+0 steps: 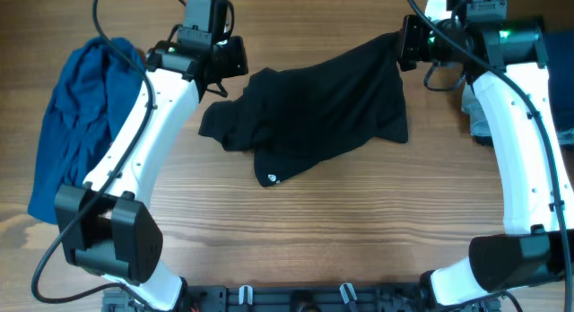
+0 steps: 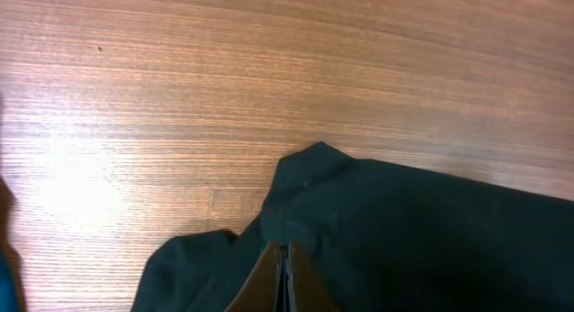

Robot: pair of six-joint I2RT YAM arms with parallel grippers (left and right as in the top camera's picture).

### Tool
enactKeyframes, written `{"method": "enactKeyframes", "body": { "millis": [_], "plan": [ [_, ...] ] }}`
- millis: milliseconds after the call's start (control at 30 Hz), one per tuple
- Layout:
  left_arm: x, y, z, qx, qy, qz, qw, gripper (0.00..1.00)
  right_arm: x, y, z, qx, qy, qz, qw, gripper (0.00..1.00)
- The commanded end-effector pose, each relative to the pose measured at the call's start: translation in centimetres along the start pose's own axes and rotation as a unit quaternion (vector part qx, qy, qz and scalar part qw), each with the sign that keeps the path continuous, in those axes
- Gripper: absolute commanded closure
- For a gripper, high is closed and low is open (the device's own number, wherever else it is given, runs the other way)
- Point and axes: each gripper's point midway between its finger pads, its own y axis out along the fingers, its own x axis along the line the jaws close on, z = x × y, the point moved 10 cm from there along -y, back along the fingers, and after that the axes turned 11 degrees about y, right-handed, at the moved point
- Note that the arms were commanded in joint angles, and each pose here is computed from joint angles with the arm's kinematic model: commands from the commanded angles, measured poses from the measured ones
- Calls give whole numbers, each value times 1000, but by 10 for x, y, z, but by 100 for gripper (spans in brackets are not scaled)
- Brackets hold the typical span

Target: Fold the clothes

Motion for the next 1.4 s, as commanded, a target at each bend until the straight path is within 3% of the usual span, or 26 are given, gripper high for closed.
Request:
{"method": "enactKeyframes", "body": {
  "millis": [0,133,167,233,367,467,800,1233,1367],
  "plan": [
    [1,-8,-3,-11,1,-5,1000,96,-2,-1,-5,-9,-5,8,1000,96],
    [-1,-6,5,20,3,8,1000,96,-2,-1,-5,-7,-4,8,1000,96],
    [-1,-3,13,48,3,15,999,91,-2,-1,-4,-6,-4,9,1000,96],
    [-2,7,25,92,1,21,996,69,-2,-1,-4,-5,-4,9,1000,96],
    [-2,31,40,147,-1,27,989,43,-2,-1,-4,-5,-5,9,1000,96],
    [-3,50,47,168,-3,33,985,37,-2,-1,-4,-5,-4,9,1000,96],
    [-10,110,71,218,-1,51,975,37,-2,-1,-4,-5,-4,9,1000,96],
    [-15,130,84,237,5,50,970,38,-3,-1,-5,-8,-5,16,1000,96],
    [-18,130,84,238,5,60,969,46,-3,-1,-5,-8,-5,16,1000,96]
  ]
}}
